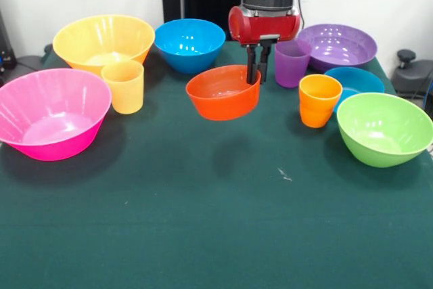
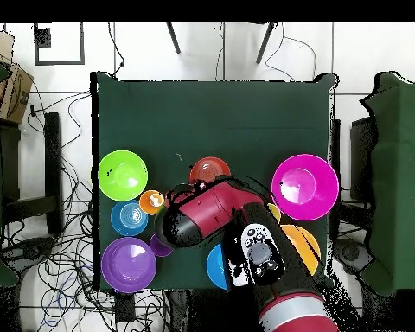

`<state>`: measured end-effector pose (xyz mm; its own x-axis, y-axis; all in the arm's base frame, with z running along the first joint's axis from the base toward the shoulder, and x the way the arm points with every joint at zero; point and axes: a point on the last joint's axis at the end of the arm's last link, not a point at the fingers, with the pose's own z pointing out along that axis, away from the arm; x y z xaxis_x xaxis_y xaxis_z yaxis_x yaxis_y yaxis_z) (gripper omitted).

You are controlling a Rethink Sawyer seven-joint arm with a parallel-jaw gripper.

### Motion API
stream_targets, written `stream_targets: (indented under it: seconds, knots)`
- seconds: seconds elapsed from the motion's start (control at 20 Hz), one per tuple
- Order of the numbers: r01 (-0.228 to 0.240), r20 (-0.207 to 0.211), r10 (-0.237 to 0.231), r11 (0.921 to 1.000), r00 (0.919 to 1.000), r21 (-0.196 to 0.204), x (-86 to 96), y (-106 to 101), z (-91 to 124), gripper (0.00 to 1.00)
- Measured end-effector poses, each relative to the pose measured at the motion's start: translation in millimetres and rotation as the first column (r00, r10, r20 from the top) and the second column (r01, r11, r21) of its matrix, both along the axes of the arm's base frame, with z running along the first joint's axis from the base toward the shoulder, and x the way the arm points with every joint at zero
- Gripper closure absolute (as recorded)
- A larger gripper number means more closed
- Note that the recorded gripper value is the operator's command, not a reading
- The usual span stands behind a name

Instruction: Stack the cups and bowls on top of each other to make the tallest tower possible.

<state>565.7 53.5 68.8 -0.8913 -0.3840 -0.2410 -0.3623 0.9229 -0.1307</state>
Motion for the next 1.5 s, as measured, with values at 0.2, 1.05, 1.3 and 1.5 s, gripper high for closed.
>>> stream_targets:
  seconds: [0.2, 1.05, 1.3, 1.5]
  knots:
    - [0.001, 0.001, -0.001, 1.0, 1.0, 0.003, 0.9, 0, 0, 1.0]
    - [0.025, -0.027, -0.025, 0.9992, 0.9993, 0.03, 3.8, 12, -3, 1.0]
    - [0.03, -0.051, -0.029, 0.9993, 0.9983, 0.024, 3.6, 12, -10, 1.0]
    - [0.036, -0.046, -0.034, 0.9988, 0.9983, 0.033, 12.2, 13, -15, 1.0]
